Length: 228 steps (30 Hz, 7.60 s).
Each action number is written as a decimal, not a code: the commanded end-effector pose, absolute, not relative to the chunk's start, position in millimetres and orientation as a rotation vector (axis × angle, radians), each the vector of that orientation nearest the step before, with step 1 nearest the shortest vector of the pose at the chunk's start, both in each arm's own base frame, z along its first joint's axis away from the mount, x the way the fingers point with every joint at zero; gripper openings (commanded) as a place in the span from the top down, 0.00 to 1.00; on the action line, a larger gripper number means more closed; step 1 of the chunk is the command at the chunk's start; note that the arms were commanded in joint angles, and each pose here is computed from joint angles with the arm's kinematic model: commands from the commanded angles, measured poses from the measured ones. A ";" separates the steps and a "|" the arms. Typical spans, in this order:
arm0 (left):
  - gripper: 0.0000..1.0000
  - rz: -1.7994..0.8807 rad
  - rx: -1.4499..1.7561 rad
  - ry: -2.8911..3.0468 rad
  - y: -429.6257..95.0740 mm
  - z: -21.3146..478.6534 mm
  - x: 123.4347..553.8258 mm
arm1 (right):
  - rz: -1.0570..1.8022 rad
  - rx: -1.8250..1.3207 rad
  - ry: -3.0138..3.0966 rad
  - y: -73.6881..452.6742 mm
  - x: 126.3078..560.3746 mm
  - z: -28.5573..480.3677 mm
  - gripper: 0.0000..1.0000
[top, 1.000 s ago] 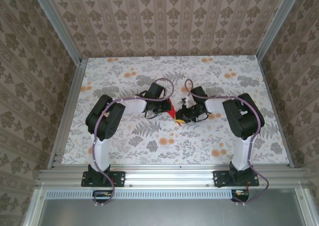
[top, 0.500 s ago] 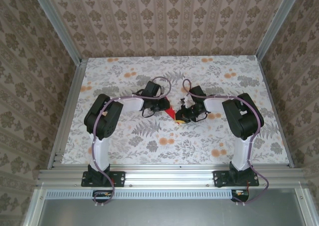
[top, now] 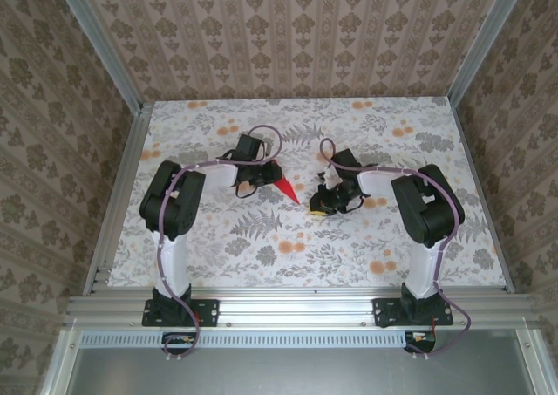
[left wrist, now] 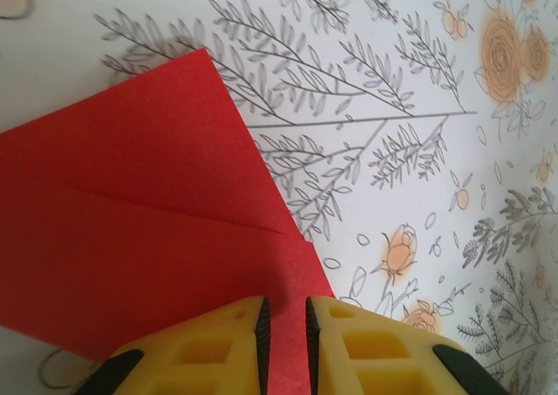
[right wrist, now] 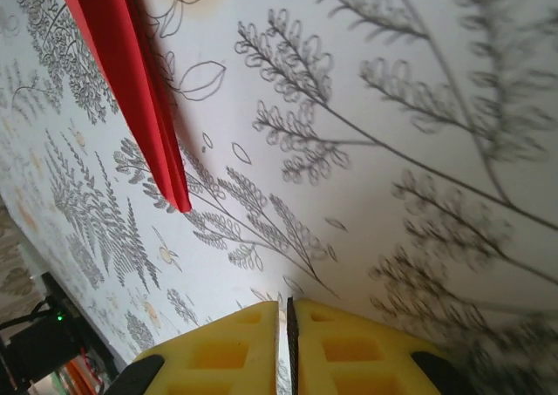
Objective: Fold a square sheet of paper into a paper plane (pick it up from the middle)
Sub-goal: Fold the wing for the fifth time at the center of the table, then move a paper plane to the center of the table.
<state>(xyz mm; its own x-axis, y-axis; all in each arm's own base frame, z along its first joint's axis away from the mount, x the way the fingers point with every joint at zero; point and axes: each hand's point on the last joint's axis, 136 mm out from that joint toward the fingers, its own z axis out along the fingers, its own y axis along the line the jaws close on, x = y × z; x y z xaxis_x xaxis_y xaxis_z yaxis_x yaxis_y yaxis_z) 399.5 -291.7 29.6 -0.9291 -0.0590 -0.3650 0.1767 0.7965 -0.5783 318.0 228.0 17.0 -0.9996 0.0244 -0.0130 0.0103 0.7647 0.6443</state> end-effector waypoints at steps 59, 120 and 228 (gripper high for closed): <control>0.72 -0.802 0.010 2.533 -228.8 20.1 440.8 | 0.945 0.220 3.120 217.6 296.7 -36.7 0.90; 0.96 -0.343 0.042 2.777 -325.1 70.2 343.7 | 0.429 0.532 2.607 104.0 369.7 59.4 0.19; 0.74 -0.992 -0.315 2.533 -216.7 63.7 364.7 | -0.098 -0.088 2.923 233.5 335.9 25.7 0.87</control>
<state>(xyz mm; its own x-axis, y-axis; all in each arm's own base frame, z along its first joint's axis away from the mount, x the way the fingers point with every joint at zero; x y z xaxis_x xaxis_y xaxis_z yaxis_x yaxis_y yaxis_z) 373.8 -223.6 68.8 -0.8882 -0.3552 -0.2915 -0.0498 0.7050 -0.7074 334.8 235.4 23.1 -0.9752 -0.0400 -0.2179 -0.0334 0.9989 -0.0338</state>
